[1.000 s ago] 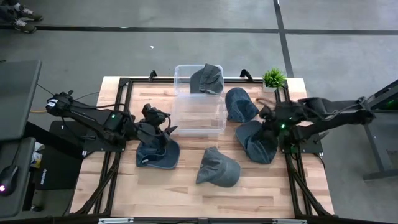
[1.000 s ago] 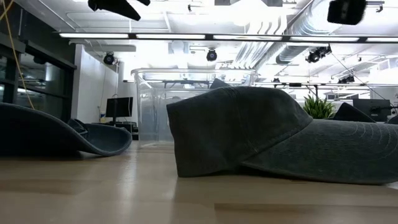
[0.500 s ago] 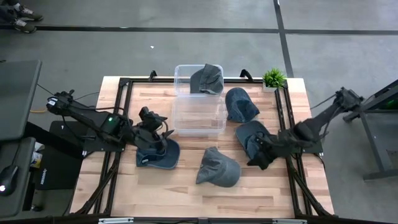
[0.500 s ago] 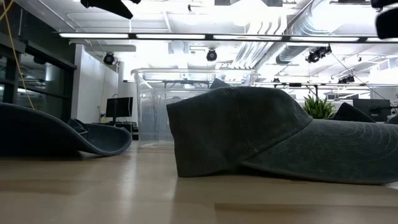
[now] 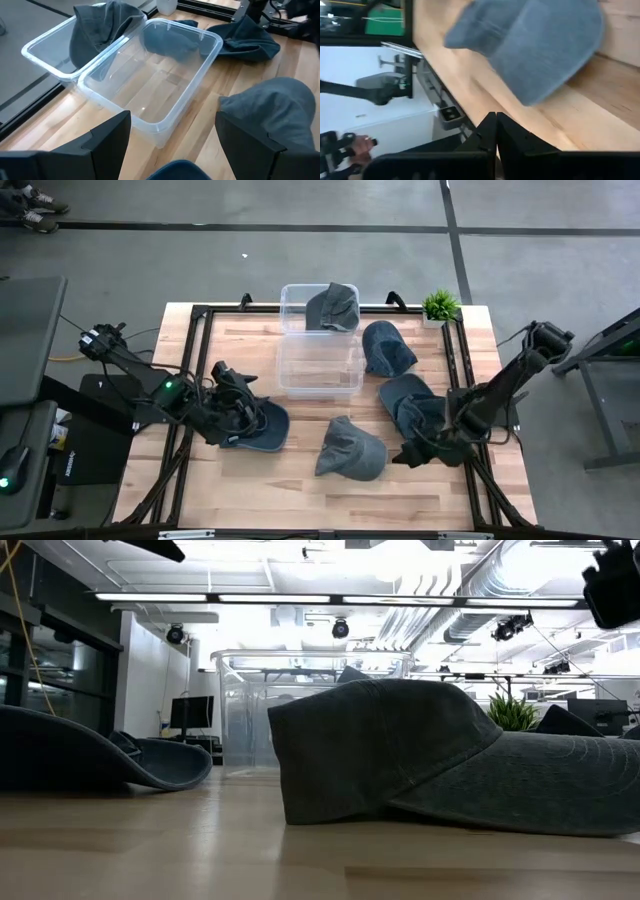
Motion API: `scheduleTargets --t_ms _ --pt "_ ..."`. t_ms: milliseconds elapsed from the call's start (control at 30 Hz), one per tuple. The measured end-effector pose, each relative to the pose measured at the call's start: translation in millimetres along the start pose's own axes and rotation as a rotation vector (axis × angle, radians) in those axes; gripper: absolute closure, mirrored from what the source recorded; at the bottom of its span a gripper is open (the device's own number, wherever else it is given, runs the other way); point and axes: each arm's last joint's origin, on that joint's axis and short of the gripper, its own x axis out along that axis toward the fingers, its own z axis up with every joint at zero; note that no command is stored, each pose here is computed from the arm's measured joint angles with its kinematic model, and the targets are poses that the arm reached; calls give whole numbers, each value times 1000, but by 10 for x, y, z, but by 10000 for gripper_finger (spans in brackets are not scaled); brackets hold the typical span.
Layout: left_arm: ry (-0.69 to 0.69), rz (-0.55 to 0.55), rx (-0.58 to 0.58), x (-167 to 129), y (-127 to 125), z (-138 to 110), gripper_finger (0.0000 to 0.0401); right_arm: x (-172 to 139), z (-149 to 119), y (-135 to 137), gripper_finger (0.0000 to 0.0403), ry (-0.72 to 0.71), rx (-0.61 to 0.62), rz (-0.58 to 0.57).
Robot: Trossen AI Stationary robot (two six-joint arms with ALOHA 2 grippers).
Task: Pick & Place hat
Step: Put the gray cap into the top transparent bin
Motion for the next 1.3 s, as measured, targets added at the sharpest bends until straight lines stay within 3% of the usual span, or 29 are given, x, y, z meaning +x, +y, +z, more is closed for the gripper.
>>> scheduleTargets --t_ms 267,833,1300 --pt "1 -8 -14 -6 -11 -4 114 193 -81 -149 358 110 64 -128" --pt "14 -26 -48 -6 -22 -3 114 368 -12 -253 182 -5 10 -170" --pt "8 -31 -59 -3 -28 6 114 422 160 -206 166 -80 14 -155"
